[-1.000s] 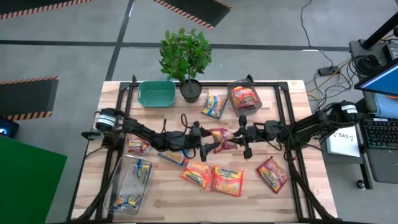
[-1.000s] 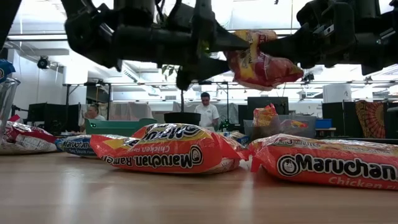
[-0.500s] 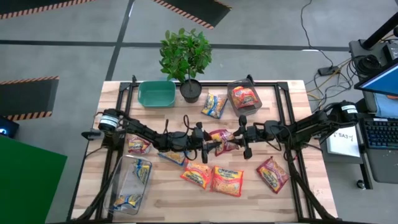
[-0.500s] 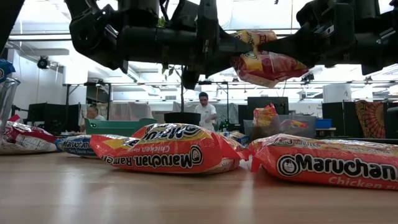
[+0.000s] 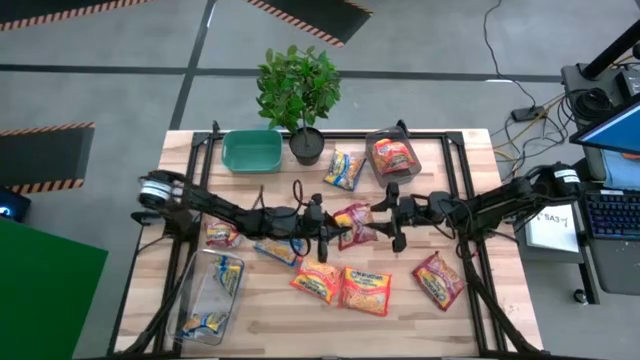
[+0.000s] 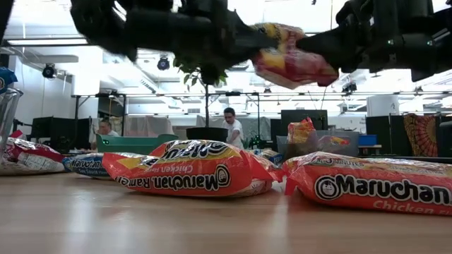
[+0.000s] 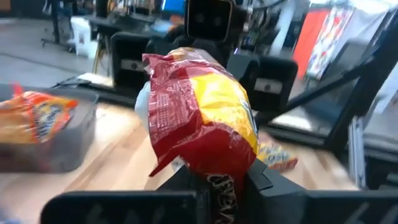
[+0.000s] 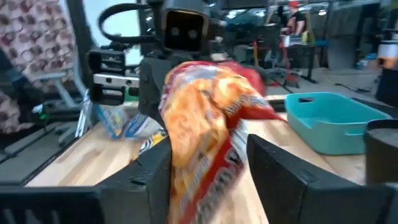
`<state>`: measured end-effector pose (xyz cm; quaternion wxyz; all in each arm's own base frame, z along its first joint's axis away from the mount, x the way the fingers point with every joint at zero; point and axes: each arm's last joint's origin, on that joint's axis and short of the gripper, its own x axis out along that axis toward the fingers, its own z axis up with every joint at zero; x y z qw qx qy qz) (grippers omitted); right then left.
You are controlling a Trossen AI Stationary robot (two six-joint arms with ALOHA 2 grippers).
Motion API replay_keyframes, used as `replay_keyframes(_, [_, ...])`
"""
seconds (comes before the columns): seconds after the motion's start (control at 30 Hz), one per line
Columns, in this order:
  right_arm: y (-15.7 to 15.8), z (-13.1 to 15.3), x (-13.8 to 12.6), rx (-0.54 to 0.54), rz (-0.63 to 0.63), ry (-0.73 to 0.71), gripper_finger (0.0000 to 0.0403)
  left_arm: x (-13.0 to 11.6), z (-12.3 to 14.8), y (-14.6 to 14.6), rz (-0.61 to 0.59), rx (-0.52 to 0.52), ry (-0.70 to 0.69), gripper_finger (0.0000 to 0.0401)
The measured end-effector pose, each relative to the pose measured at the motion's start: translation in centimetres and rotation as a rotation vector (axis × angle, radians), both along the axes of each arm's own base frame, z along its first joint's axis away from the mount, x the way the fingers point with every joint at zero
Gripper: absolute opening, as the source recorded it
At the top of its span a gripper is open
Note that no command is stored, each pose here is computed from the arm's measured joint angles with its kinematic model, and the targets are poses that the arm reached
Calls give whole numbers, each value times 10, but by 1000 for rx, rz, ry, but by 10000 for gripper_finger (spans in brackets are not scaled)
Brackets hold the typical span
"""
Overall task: Sort Maruchan noodles
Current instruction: Put the red noodle pack into the green bin
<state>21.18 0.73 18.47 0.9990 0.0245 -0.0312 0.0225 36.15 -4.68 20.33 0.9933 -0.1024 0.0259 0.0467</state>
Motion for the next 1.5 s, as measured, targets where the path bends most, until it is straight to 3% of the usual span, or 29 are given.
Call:
replay_keyframes(0.17, [-5,8,-4,14,-99,38,206,-33,35,8,100,50,216,11])
replay_keyframes(0.4, [-8,28,2,-15,-192,223,210,-100,82,28,376,59,475,11])
replay_keyframes(0.63, [-9,50,12,-89,-228,363,210,-155,110,63,603,-56,691,10])
replay_keyframes(0.87, [-9,60,13,-119,-225,406,210,-186,121,107,792,-177,858,10])
replay_keyframes(1.17, [-9,53,11,-130,-222,433,210,-209,126,178,836,-322,951,10])
replay_keyframes(1.5, [-9,53,11,-131,-222,438,210,-224,99,250,822,-424,1107,10])
